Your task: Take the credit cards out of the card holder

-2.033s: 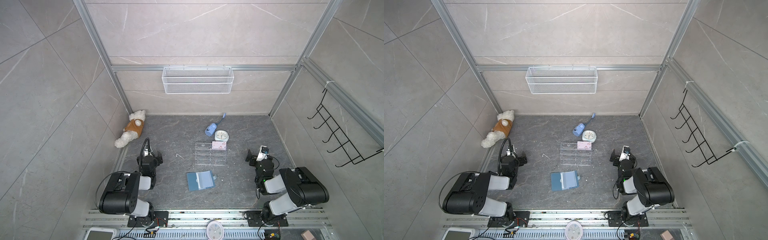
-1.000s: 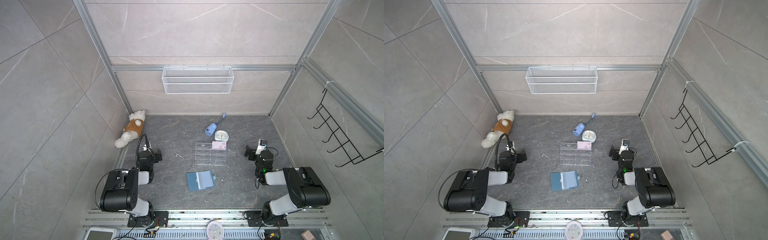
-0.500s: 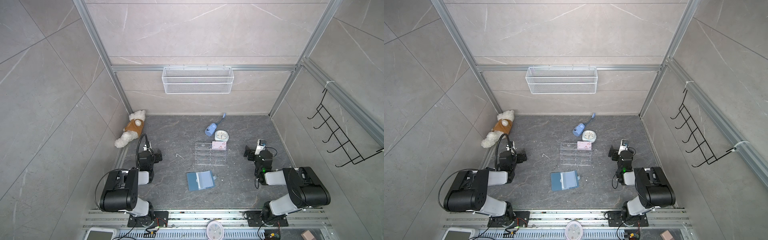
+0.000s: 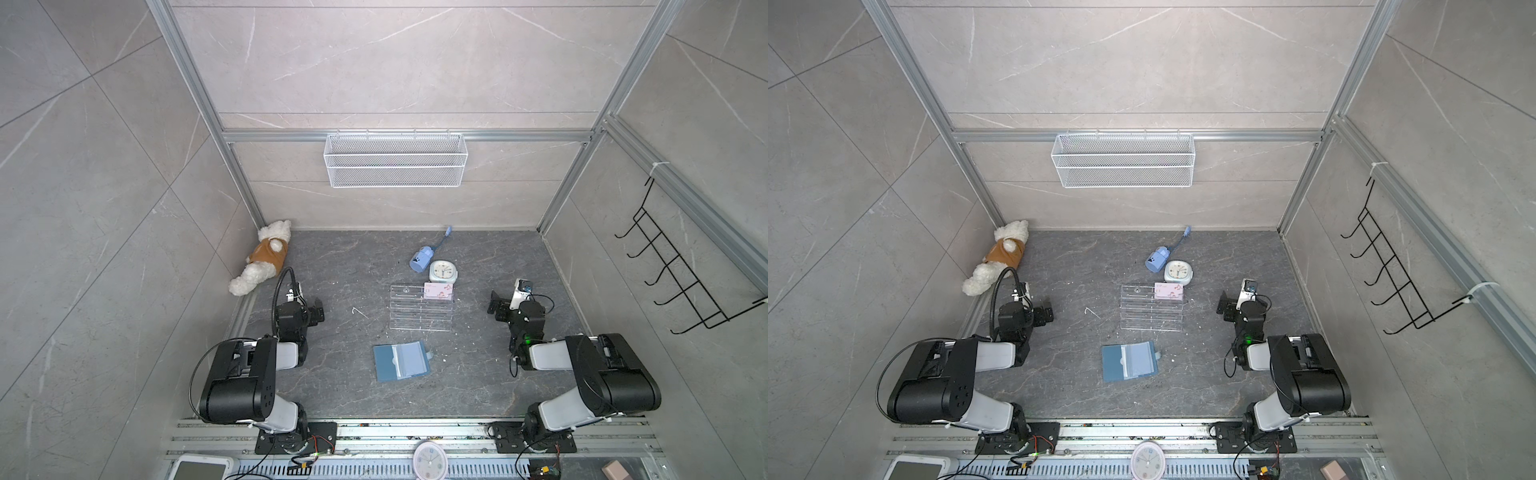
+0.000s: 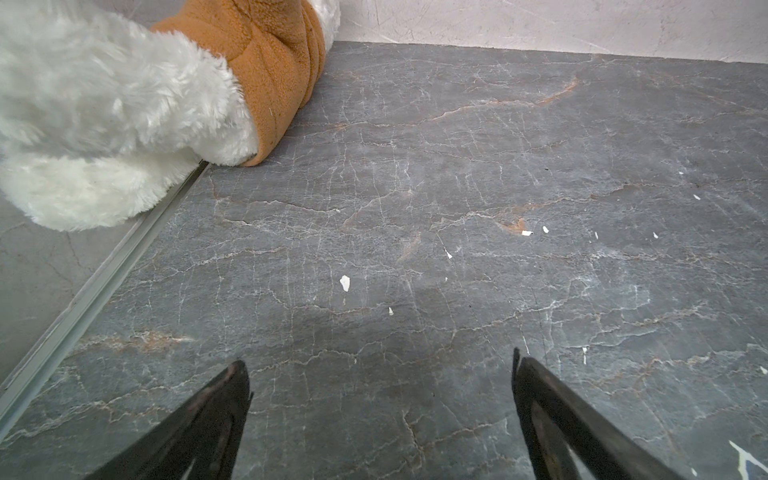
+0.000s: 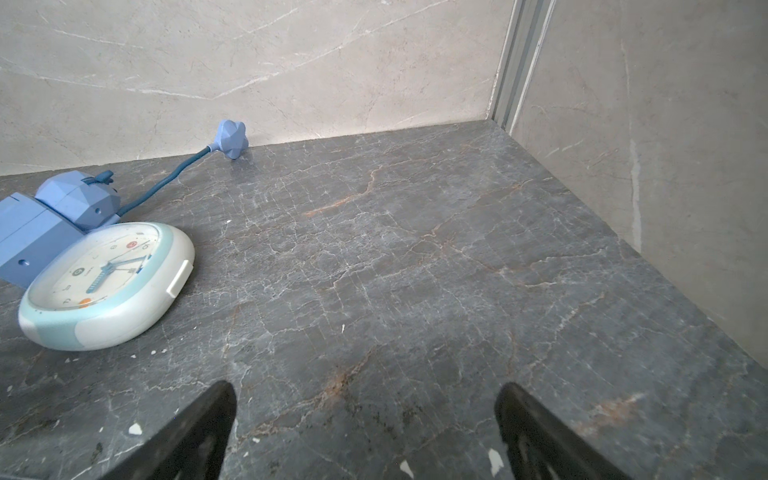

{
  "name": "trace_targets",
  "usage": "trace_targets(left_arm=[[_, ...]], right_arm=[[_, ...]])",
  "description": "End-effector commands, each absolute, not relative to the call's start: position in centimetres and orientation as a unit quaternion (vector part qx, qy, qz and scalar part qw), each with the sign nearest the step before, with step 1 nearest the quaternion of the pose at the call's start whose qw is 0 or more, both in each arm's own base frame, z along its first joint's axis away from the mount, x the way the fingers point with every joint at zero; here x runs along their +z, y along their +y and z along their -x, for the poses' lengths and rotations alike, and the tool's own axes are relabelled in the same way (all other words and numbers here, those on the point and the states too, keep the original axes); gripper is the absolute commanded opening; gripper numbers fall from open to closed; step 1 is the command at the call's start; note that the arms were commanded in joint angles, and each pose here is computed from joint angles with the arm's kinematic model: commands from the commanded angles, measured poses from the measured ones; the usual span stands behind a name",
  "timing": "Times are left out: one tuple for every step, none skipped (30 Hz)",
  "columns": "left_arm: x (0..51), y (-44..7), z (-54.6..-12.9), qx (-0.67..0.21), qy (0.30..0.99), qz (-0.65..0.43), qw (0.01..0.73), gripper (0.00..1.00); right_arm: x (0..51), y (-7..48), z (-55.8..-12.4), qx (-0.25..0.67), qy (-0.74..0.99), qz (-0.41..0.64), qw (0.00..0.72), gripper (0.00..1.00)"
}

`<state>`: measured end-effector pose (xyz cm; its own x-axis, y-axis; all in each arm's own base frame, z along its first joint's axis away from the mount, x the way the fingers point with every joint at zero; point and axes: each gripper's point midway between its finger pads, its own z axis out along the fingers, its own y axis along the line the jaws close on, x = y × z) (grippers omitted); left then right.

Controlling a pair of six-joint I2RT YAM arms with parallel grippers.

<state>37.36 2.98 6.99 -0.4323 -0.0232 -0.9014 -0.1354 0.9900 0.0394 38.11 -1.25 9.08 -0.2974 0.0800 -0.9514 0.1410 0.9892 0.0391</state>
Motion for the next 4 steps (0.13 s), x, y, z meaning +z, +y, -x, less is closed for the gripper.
trace_targets(left_arm=[[8.45, 3.02, -38.43, 0.046, 0.831, 0.051, 0.552, 1.00], [8.50, 3.06, -38.45, 0.047, 0.831, 0.051, 0.552, 1.00], [8.51, 3.02, -38.45, 0.046, 0.831, 0.050, 0.552, 1.00], [8.50, 3.05, -38.45, 0.046, 0.831, 0.051, 0.552, 1.00]], right_arm=[[9.92, -1.25, -38.60, -0.033, 0.801, -0.066, 0.595, 1.00], [9.94, -1.23, -38.57, -0.033, 0.800, -0.065, 0.596, 1.00], [9.99, -1.23, -38.52, -0.032, 0.799, -0.065, 0.597, 1.00], [9.97, -1.20, -38.48, -0.031, 0.799, -0.065, 0.597, 1.00]])
